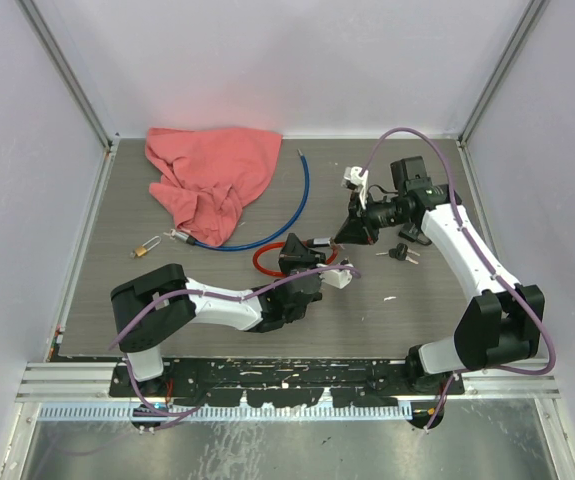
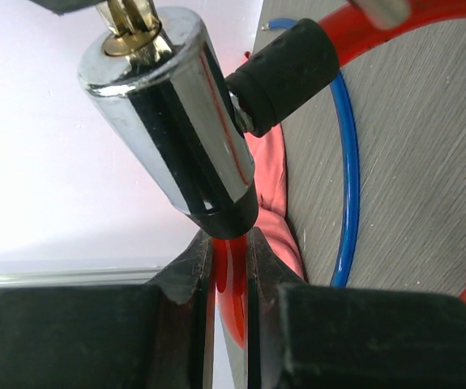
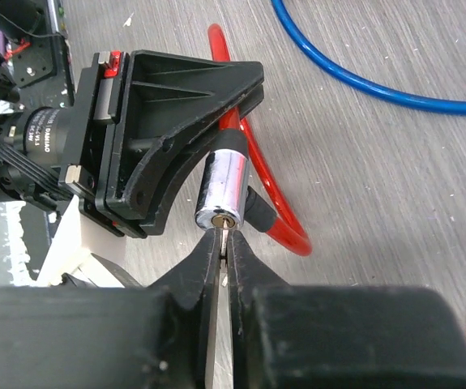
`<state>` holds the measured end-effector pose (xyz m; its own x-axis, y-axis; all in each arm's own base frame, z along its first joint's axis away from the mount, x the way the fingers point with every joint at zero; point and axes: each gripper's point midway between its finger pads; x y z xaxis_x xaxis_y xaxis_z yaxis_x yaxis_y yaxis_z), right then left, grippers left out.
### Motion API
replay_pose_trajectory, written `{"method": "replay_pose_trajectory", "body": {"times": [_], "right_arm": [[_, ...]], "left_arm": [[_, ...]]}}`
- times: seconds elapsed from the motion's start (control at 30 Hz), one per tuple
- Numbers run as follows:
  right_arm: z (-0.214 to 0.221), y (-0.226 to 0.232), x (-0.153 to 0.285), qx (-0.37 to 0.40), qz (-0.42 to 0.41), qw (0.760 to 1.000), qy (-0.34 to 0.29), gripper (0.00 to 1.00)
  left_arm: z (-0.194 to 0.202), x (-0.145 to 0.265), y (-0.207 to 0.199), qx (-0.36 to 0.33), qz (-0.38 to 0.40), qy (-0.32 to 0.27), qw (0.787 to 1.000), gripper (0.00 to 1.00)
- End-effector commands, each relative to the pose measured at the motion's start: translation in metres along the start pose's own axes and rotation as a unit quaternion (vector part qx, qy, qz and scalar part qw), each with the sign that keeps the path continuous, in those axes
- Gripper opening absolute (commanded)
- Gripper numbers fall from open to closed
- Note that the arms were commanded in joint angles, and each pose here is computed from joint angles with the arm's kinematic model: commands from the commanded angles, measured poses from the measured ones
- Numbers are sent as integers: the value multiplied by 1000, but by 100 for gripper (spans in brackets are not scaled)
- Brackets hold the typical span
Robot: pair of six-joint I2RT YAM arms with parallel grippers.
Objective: Lock with the key
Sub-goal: Lock the lock.
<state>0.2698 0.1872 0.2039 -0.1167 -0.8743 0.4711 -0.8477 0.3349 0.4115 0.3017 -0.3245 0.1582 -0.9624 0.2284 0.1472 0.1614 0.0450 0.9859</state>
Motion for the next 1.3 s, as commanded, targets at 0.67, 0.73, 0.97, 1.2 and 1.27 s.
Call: {"method": "replay_pose_trajectory", "body": {"times": [0.67, 0.73, 0.97, 1.2, 1.27], "right_arm": [[-12, 2, 15, 385, 12, 922, 24, 1], [-11, 3, 16, 422, 3, 906, 26, 1], [-3, 6, 10, 512, -30, 858, 32, 1], [2, 9, 4, 583, -52, 811, 21, 1], [3, 9, 2, 597, -56, 800, 17, 1]], "left_arm": [[9, -4, -22, -6, 46, -5, 999, 0], [10, -4, -21, -1, 48, -7, 999, 0], [10, -5, -24, 11, 60, -17, 998, 0], [11, -7, -26, 28, 75, -25, 996, 0], [12, -8, -25, 32, 78, -27, 996, 0]]}}
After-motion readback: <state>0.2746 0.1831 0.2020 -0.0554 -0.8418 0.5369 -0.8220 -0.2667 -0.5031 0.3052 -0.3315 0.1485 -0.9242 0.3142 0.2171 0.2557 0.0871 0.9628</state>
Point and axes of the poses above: each gripper's point midway between its finger pads, its own x axis back along the fingers, its own y axis along the line the jaws close on, z = x × y, and after that the axes turned 11 degrees about -x, right-handed
